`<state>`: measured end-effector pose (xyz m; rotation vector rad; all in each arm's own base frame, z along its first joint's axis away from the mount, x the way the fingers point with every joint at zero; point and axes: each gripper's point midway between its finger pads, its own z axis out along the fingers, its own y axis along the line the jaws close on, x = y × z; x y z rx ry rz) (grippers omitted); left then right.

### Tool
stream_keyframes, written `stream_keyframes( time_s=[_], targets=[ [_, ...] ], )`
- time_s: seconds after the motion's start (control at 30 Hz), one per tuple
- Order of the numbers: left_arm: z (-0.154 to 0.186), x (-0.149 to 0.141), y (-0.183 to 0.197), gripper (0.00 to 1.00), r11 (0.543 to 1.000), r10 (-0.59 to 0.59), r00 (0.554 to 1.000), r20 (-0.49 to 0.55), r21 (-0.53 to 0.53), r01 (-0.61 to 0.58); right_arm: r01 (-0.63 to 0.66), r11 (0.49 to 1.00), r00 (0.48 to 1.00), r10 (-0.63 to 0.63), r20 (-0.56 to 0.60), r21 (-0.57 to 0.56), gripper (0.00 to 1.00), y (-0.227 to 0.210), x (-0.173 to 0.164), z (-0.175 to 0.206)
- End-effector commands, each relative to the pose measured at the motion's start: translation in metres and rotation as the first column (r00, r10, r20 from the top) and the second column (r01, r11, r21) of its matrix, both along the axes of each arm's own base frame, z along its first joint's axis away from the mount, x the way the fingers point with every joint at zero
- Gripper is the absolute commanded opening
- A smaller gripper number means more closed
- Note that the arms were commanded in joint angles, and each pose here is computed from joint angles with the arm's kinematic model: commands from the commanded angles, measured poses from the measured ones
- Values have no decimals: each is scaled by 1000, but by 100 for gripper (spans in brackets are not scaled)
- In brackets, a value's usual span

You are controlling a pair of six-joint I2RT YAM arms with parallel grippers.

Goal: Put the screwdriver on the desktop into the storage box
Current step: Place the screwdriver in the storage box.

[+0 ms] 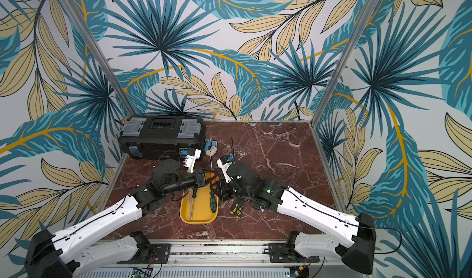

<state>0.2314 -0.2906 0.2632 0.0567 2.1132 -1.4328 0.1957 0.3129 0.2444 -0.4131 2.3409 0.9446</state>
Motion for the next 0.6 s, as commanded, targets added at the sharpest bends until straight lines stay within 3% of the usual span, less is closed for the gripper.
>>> stream_keyframes(
  time_s=[0.0, 0.07, 0.2, 0.4, 0.57],
  targets=[
    [15, 1, -2, 23, 999, -8, 1000, 27, -53, 9, 16, 1000, 1000, -16, 6, 22, 0, 0, 0, 0],
    [14, 2, 0, 44, 998, 2, 1000, 22, -69, 0, 19, 998, 1000, -19, 3, 55, 0, 0, -1, 3],
    [15, 1, 2, 58, 993, 3, 1000, 29, -117, 0, 38, 992, 999, -36, -12, 118, 0, 1, -1, 5],
    [28, -5, 8, 62, 973, -4, 997, 72, -228, 20, 47, 966, 999, -42, -26, 254, 0, 0, -2, 21],
    [36, -11, 7, 57, 962, -35, 994, 100, -265, 61, 37, 938, 999, -30, -28, 344, 0, -4, -5, 37]
  ],
)
